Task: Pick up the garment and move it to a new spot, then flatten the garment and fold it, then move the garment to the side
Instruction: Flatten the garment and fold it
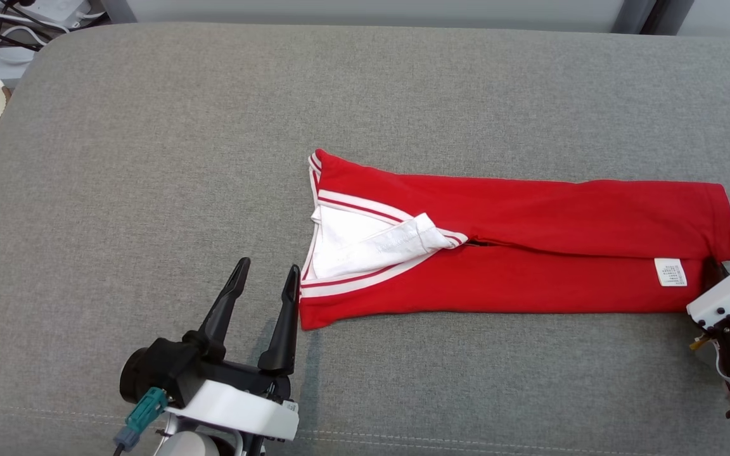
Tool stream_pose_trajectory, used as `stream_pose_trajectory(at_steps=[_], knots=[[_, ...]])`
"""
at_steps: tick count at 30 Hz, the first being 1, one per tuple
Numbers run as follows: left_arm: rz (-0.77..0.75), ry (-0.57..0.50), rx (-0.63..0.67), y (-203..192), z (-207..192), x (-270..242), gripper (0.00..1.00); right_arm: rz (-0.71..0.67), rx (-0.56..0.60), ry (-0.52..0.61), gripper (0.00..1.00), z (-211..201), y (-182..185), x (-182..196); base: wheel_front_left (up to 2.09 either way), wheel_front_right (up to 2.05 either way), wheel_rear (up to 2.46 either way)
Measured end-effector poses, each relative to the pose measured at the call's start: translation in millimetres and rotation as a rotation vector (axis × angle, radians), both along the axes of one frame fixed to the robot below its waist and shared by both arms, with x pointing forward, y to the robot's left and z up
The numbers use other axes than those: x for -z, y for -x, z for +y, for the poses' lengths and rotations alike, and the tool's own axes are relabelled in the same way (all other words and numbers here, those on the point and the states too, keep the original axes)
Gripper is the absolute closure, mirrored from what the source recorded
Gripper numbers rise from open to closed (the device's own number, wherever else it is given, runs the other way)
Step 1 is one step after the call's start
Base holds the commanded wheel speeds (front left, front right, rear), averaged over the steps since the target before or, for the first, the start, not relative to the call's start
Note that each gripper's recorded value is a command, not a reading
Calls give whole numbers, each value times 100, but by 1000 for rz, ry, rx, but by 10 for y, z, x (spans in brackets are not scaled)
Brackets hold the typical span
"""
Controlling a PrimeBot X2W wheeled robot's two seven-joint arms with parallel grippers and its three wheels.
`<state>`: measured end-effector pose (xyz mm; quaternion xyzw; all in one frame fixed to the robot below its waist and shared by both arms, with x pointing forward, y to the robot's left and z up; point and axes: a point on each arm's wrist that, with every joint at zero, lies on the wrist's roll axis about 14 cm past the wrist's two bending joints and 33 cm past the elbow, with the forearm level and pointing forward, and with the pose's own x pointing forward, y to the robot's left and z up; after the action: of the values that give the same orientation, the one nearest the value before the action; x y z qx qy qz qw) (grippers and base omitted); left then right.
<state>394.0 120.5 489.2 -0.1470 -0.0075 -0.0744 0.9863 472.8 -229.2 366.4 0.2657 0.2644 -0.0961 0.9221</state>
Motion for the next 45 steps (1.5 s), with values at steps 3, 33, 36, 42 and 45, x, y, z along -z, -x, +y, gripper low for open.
stream_pose_trajectory(at_steps=[3, 33, 36, 42, 45], knots=[[-3, 0, -2, 4, 8, -11, 0, 1, -19, 13, 100, 19, -3, -8, 0, 0, 0], [-29, 49, 16, -28, -99, -127, 0, -377, -52, -7, 100, -36, -210, -914, 0, 0, 0], [-28, 56, 9, -15, -85, -133, 0, -415, -108, -52, 100, 212, -208, -999, 0, 0, 0], [-36, 61, -21, 27, -6, -175, 0, -475, -186, -164, 100, 721, -227, -1145, 0, 0, 0], [-35, 67, -39, 56, 46, -182, 0, -488, -244, -222, 100, 1047, -233, -1202, 0, 0, 0]])
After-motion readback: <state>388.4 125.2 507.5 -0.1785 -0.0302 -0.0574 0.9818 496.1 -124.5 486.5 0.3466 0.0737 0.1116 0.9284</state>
